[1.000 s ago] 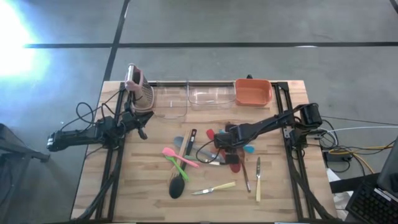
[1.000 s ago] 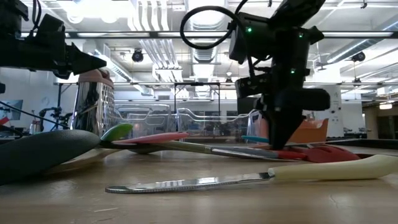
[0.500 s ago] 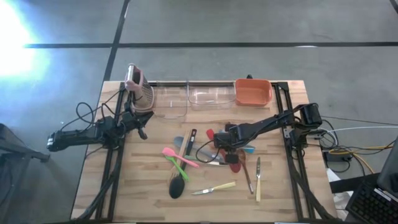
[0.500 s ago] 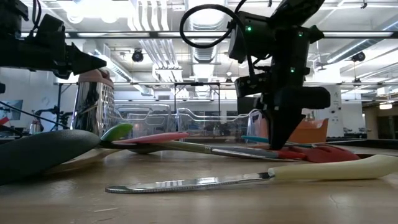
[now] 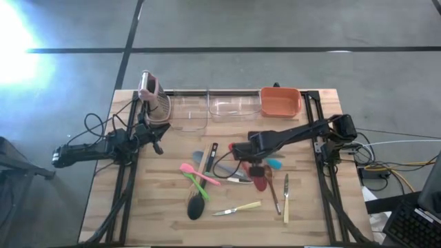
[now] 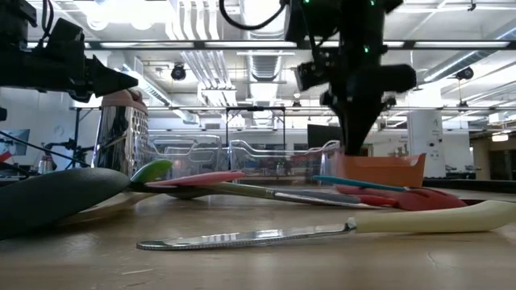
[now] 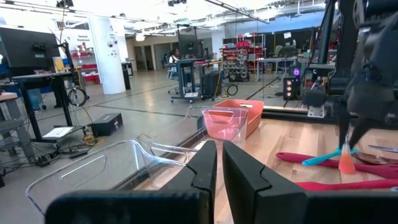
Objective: Pick & Place Kitchen Items
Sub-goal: Put the orange knife into the orange bin
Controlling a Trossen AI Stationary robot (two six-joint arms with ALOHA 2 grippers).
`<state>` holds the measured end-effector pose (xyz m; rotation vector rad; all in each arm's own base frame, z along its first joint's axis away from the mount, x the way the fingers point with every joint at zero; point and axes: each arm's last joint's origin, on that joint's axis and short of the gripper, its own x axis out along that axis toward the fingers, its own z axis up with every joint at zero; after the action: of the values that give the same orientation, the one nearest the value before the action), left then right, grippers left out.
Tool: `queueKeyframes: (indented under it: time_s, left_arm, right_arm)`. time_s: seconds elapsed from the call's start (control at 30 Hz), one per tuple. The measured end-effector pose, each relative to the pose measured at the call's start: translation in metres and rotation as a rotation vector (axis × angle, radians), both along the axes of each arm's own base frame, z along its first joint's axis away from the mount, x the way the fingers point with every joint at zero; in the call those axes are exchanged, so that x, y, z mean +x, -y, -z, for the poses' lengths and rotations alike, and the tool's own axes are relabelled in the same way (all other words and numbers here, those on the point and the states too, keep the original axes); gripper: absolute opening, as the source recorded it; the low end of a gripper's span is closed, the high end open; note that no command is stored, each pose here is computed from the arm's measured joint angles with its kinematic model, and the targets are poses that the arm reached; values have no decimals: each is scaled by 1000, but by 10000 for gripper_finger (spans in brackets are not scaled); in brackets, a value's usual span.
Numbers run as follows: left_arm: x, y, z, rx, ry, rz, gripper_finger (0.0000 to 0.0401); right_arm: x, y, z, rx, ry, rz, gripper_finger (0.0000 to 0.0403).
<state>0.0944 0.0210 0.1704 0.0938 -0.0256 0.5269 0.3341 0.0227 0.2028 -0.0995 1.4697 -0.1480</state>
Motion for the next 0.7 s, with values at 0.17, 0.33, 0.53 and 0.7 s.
queueKeyframes:
  time_s: [0.17, 0.33, 0.53, 0.7]
  left_arm:
    - [0, 0, 0, 0, 0, 0, 30]
    - [0, 0, 0, 0, 0, 0, 30]
    - [0, 0, 0, 0, 0, 0, 30]
    - [0, 0, 0, 0, 0, 0, 30]
  right_arm:
    - [-3, 7, -28, -111, -80, -4, 22]
    - [-13, 26, -54, -165, -137, 49, 22]
    - [-37, 63, -80, -173, -90, 151, 23]
    - [-60, 100, -98, -177, -50, 253, 23]
